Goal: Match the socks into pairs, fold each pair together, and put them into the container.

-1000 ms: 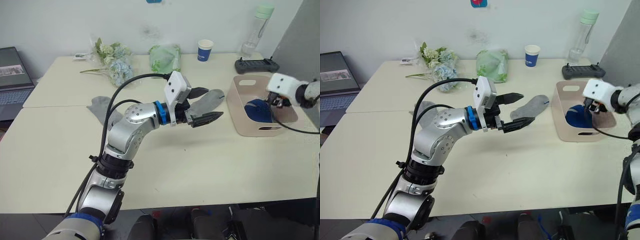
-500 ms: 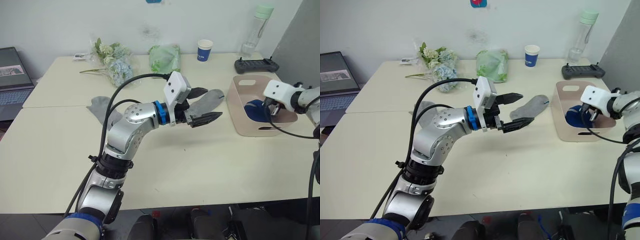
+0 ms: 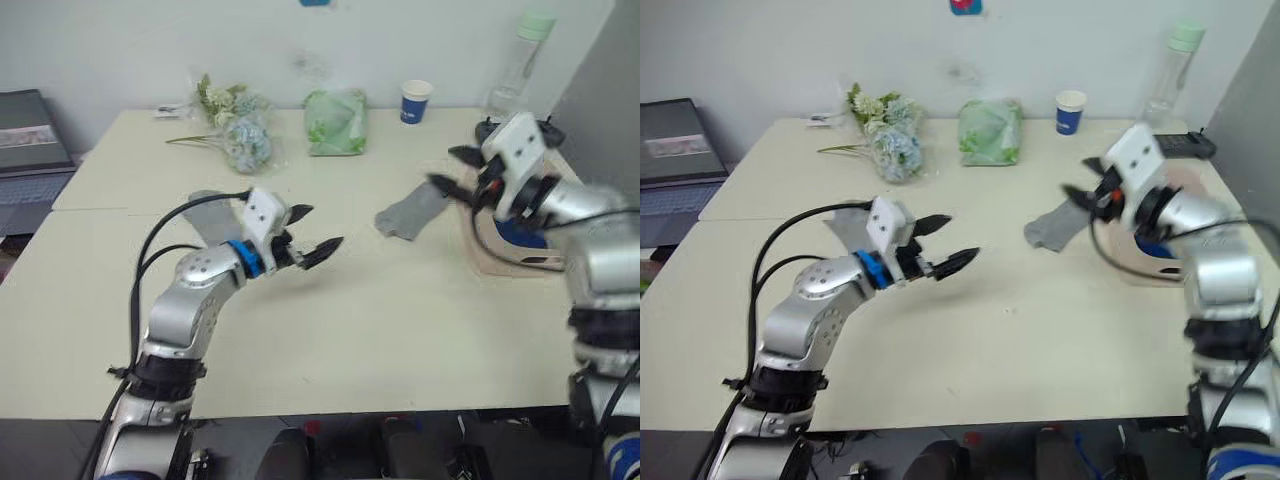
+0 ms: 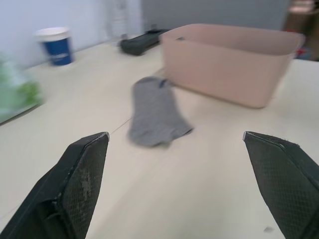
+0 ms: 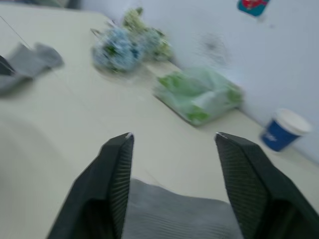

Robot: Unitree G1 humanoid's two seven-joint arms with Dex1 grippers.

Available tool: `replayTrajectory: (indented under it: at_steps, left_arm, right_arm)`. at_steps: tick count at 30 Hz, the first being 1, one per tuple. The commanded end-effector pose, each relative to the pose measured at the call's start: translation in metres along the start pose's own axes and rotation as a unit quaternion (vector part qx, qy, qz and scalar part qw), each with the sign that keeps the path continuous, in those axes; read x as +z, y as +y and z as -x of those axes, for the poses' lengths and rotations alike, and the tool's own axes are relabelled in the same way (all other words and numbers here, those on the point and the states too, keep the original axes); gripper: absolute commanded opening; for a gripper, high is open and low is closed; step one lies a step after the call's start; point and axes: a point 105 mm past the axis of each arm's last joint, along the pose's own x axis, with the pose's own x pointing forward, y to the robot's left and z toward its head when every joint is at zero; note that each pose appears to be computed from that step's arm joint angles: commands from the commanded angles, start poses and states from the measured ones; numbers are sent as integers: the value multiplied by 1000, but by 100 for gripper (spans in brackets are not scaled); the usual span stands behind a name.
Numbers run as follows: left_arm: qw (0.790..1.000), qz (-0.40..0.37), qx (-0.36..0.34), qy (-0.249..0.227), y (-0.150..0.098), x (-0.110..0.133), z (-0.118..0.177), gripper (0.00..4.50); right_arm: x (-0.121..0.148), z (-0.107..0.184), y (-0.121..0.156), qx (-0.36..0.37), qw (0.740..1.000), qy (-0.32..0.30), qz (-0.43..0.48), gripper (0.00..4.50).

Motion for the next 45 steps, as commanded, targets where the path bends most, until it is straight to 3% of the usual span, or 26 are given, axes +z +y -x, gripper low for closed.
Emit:
replayTrajectory:
  at_steps: [1, 2, 7, 11, 17, 21, 29, 32, 36, 40, 45]
  left_arm:
    - [997, -21, 70, -10, 14, -8, 28, 450]
    - [996, -16, 87, -7, 16, -14, 37, 450]
    - [990, 2, 140, 12, 9, -45, 77, 450]
    - [982, 5, 184, 31, 5, -63, 105, 450]
    - [973, 27, 220, 60, -10, -80, 142, 450]
    - [964, 43, 253, 66, -15, -84, 157, 450]
    - [959, 32, 275, 55, -9, -77, 156, 450]
    - [961, 10, 271, 60, -1, -74, 147, 450]
    - [969, -53, 233, 59, 28, -57, 112, 450]
    - [976, -70, 197, 59, 48, -48, 75, 450]
    - [976, -56, 177, 116, 62, -69, 44, 450]
  right_arm:
    - [0, 20, 25, -44, 999, -10, -4, 406]
    - [-12, 24, 35, -46, 999, 4, -5, 445]
    - [-76, 56, 72, -70, 994, 83, -27, 448]
    - [-107, 83, 88, -117, 985, 113, -65, 448]
    - [-122, 105, 82, -169, 975, 129, -64, 448]
    - [-119, 96, 77, -163, 978, 115, -62, 448]
    - [-108, 75, 76, -140, 985, 85, -61, 448]
    - [-96, 63, 82, -99, 990, 63, -82, 448]
    - [-66, 43, 100, 33, 997, 36, -60, 448]
    - [-51, 33, 100, 64, 996, 26, -58, 448]
    - [-46, 27, 94, 54, 997, 23, -55, 448]
